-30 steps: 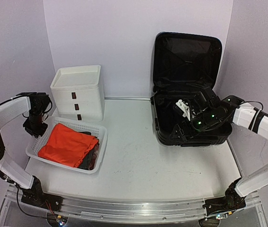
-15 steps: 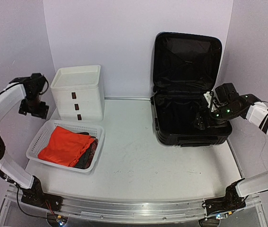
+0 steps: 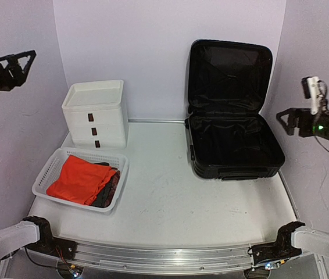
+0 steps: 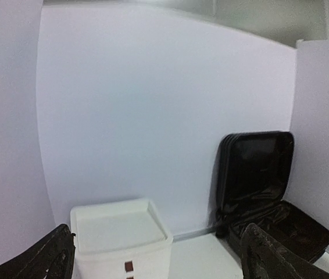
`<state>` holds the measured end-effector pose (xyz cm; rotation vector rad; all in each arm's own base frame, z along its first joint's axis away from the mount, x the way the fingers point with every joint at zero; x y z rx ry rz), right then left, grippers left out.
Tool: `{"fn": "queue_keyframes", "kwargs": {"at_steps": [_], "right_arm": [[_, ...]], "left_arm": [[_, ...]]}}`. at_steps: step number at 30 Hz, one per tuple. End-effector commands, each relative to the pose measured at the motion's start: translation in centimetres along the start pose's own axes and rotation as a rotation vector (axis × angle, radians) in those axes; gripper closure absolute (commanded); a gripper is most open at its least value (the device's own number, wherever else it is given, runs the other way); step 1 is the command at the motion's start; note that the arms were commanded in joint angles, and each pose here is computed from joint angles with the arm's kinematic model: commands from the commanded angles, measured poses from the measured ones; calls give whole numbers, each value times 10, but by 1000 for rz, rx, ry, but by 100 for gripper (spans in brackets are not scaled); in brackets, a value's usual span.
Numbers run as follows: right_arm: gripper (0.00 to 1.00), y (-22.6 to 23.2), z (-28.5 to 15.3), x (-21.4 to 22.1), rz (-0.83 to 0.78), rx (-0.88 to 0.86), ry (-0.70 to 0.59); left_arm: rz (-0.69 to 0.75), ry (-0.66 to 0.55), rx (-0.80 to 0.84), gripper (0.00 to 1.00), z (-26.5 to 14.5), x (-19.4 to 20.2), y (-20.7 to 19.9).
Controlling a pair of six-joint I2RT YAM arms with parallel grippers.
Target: Open, take out, and arrange the luggage
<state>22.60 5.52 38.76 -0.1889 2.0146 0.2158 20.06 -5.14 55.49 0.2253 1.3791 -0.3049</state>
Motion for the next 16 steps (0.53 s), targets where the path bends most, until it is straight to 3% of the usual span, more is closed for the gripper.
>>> {"fn": "queue_keyframes", "kwargs": {"at_steps": [1,5,16], "right_arm": [[2,9,-58,-40,-55,-38,-209],[2,7,-79,-46,-39,-15,-247],[2,6,-85,-45,77,-24,-252]], "left_arm": [[161,-232,115,1,-41,-58,-31],[231,-259,57,1,-51,-57,-27],[222,-237,34,1,-49,-40,-26]]}}
Point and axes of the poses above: each gripper's point midway between its finger pads, its own z axis out along the fingers, its own y axis along the line the jaws close on, x = y × z, the point moved 3 cm from there along -z, back along the fingers, and after that the axes turned 2 degrees about z, right-handed, at the moved point
